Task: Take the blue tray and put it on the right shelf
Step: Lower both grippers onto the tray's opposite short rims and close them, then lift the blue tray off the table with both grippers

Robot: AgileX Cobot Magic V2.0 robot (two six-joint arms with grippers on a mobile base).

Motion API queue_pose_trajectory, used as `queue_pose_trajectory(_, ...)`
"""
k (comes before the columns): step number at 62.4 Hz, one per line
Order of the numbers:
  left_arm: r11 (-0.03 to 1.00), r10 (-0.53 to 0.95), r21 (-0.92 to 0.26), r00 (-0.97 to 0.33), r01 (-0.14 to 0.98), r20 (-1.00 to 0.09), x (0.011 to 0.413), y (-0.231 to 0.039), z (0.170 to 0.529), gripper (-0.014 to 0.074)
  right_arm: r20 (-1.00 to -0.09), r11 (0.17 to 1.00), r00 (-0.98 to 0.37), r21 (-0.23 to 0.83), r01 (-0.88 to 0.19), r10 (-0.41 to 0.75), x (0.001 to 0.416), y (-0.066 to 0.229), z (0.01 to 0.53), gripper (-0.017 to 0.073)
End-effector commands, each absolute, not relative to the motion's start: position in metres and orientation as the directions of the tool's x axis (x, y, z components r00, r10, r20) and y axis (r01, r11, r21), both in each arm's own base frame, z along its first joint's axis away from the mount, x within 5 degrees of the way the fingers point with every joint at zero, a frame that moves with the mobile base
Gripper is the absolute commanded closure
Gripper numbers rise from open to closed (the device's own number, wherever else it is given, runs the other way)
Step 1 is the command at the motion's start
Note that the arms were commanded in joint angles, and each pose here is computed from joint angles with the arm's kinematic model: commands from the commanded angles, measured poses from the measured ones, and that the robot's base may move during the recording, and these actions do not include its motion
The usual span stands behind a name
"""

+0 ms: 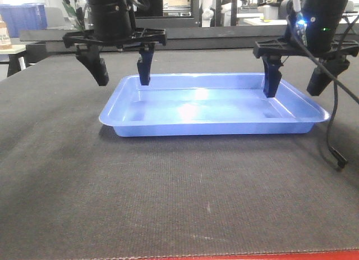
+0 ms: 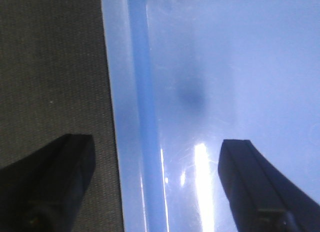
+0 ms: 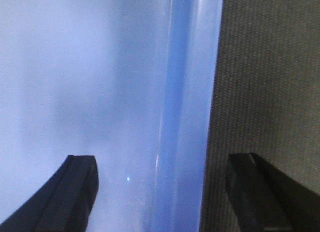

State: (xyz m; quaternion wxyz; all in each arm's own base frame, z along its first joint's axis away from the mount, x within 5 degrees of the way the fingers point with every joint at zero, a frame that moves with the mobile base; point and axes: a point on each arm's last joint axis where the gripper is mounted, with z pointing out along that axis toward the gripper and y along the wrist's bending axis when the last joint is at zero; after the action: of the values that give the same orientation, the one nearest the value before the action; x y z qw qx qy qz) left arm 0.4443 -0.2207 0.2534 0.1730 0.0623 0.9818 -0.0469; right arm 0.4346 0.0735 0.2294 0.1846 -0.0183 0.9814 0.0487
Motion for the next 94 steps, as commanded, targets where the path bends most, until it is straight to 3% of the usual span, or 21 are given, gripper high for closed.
queue_pose_trajectory(1,0.99,0.085,-0.079,-0.94,0.117,-0.33,0.431,-0.213,0.287,0.0178,-0.468,0.994,-0.884,0.1,-0.05,0.003,0.438,0.068,0.26,-0.0053)
queue_pose_trajectory(19,0.991,0.048,-0.103,-0.948,0.084,-0.315,0.438,-0.201,0.284,0.0178,-0.475,0.994,-0.88,0.103,-0.041,0.013,0.442,0.065,0.254,-0.0053)
queue_pose_trajectory(48,0.992,0.052,-0.095,-0.96,0.08,-0.274,0.444,-0.204,0.262,0.0198,-0.464,0.993,-0.886,0.114,-0.037,0.02,0.445,0.066,0.247,-0.0048)
queue_pose_trajectory(56,0.993,0.053,-0.093,-0.962,0.08,-0.267,0.445,-0.205,0.258,0.0281,-0.46,0.993,-0.888,0.116,-0.036,0.022,0.445,0.067,0.245,0.0084)
queue_pose_trajectory(66,0.993,0.054,-0.085,-0.962,0.079,-0.266,0.446,-0.204,0.256,0.0444,-0.422,0.992,-0.906,0.121,-0.031,0.023,0.444,0.067,0.238,0.0395)
queue_pose_trajectory(71,0.993,0.057,-0.083,-0.962,0.082,-0.269,0.446,-0.204,0.257,0.0545,-0.419,0.992,-0.908,0.121,-0.031,0.023,0.444,0.067,0.238,0.0507)
queue_pose_trajectory(76,0.993,0.058,-0.085,-0.96,0.084,-0.274,0.446,-0.204,0.259,0.0645,-0.421,0.992,-0.907,0.123,-0.031,0.024,0.443,0.067,0.241,0.0501)
queue_pose_trajectory(94,0.983,0.071,-0.127,-0.908,0.135,-0.412,0.434,-0.2,0.32,0.0635,-0.47,0.991,-0.882,0.129,-0.045,0.021,0.426,0.067,0.283,0.0501)
